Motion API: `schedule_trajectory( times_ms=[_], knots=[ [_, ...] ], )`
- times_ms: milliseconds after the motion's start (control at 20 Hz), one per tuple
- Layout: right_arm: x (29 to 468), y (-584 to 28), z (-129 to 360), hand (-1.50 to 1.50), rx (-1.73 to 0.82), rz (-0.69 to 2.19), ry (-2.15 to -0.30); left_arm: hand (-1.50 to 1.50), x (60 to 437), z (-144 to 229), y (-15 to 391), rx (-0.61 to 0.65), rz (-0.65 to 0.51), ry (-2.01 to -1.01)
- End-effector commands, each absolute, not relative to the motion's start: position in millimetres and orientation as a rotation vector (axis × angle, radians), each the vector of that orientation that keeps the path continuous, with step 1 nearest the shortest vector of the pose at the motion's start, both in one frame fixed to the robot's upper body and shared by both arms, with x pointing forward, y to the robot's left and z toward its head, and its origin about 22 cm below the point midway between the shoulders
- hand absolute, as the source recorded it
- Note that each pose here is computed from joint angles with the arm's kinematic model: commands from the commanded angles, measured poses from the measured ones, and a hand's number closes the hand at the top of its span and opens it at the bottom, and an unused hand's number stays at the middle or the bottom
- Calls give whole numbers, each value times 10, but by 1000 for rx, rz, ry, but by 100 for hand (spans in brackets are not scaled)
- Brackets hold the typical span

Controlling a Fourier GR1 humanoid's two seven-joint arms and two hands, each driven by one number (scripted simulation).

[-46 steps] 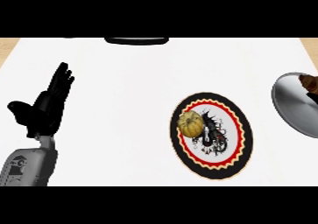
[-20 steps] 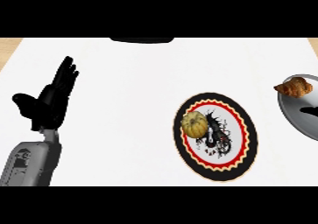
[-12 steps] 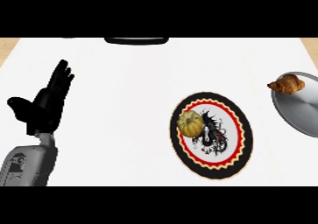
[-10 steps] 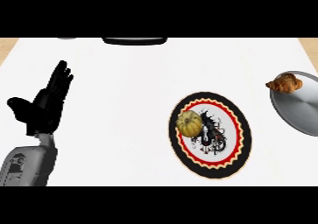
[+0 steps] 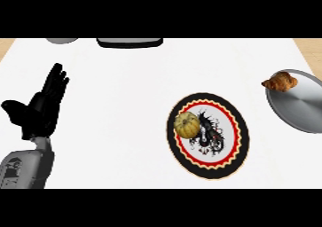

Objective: Pick the croissant from the plate and place it in the pan

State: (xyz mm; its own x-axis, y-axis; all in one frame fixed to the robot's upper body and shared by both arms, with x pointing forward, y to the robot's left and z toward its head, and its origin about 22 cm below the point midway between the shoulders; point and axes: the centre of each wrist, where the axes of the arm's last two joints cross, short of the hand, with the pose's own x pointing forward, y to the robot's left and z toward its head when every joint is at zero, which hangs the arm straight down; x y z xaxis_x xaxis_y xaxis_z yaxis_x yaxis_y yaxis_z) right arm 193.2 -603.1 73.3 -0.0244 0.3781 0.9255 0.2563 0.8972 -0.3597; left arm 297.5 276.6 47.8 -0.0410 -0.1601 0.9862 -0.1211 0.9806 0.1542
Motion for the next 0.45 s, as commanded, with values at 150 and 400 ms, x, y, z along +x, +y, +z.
schedule_trajectory(
  times_ms=[150, 400],
  knots=[
    [1511, -6227, 819, -150, -251, 127, -1736, 0, 2858, 409, 2758, 208, -27, -1590],
    [1442, -6212, 765, -150, -312, 171, -1729, 0, 2928, 444, 2906, 232, -30, -1598]
  ],
)
